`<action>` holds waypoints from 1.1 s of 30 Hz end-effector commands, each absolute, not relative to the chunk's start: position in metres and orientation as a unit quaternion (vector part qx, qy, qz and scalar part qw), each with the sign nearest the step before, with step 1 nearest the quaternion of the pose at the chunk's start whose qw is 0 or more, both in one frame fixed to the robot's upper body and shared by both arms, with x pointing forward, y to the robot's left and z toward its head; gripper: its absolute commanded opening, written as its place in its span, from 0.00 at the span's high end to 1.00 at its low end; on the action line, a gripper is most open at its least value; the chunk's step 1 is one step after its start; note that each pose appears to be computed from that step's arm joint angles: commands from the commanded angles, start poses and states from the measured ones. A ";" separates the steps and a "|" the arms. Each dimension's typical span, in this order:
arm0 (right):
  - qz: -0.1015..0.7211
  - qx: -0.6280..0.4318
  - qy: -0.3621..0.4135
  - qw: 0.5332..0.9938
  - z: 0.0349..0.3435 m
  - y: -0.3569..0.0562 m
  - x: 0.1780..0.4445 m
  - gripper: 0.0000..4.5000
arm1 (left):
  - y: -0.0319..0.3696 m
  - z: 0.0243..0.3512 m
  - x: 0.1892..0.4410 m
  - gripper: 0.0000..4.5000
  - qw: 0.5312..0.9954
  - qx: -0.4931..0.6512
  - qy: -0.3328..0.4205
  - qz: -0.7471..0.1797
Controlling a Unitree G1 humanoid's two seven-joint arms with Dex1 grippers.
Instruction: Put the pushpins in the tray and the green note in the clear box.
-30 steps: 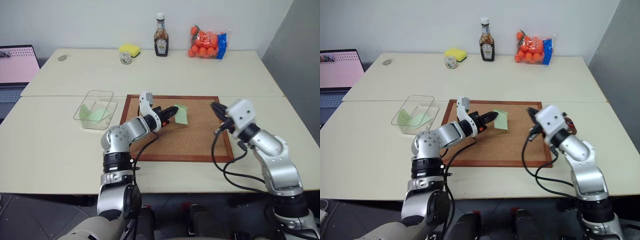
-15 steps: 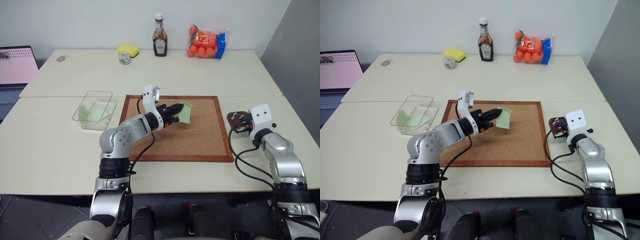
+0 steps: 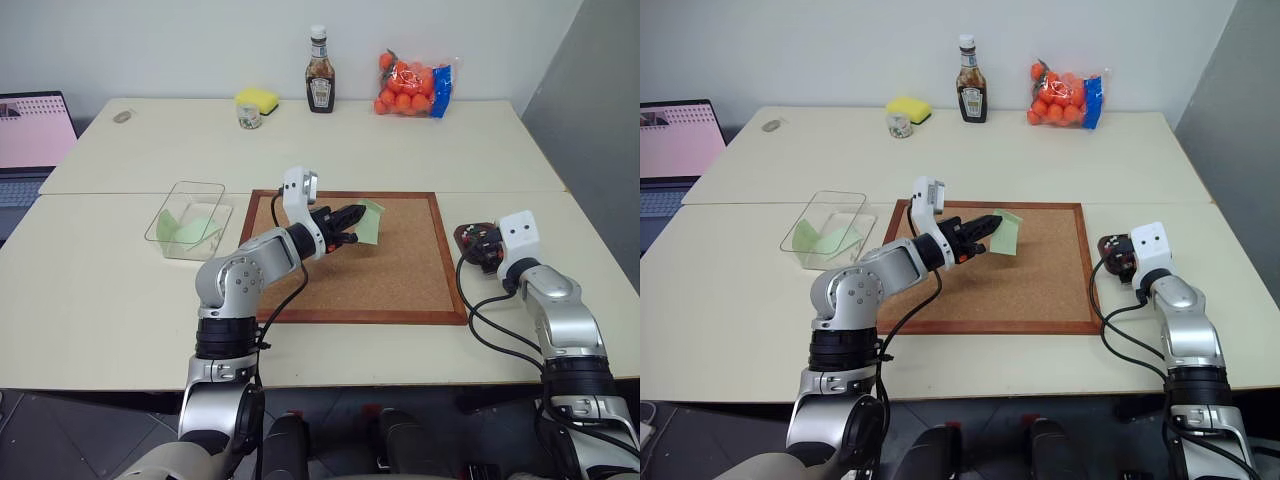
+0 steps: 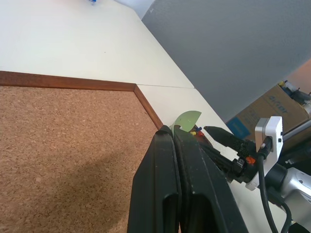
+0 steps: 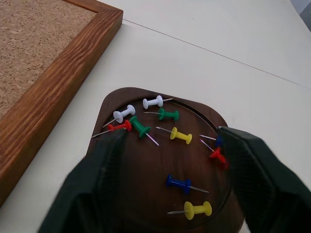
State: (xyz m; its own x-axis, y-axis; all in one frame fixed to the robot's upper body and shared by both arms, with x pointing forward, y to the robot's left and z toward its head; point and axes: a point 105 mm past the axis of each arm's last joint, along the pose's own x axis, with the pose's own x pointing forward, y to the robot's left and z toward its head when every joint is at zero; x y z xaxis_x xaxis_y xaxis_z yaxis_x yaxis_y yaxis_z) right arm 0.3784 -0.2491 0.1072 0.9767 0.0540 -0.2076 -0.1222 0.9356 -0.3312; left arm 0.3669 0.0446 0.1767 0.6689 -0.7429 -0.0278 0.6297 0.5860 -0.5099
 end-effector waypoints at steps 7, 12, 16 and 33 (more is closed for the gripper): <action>0.088 -0.202 0.005 0.976 0.168 -0.227 0.358 0.11 | 0.060 0.205 0.370 1.00 0.914 -0.178 0.053 -0.360; 0.219 -0.193 -0.065 0.954 0.202 -0.165 0.343 0.11 | 0.103 0.229 0.380 1.00 0.968 -0.073 -0.022 -0.240; 0.373 -0.177 -0.094 0.906 0.213 -0.104 0.325 0.11 | 0.156 0.231 0.385 1.00 0.994 -0.013 -0.040 -0.103; 0.527 -0.210 -0.069 0.820 0.216 0.000 0.346 0.11 | 0.279 0.199 0.378 1.00 0.985 0.026 -0.007 0.170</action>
State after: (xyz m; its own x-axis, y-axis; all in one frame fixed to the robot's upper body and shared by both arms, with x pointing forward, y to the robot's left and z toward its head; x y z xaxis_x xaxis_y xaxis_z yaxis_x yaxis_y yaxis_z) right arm 0.3483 -0.0066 0.2020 0.4512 0.8821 -0.1358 -0.8490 0.3773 -0.3698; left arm 0.3781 0.2746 0.1843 0.9506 0.3073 -0.0442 -0.3053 0.9511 0.0469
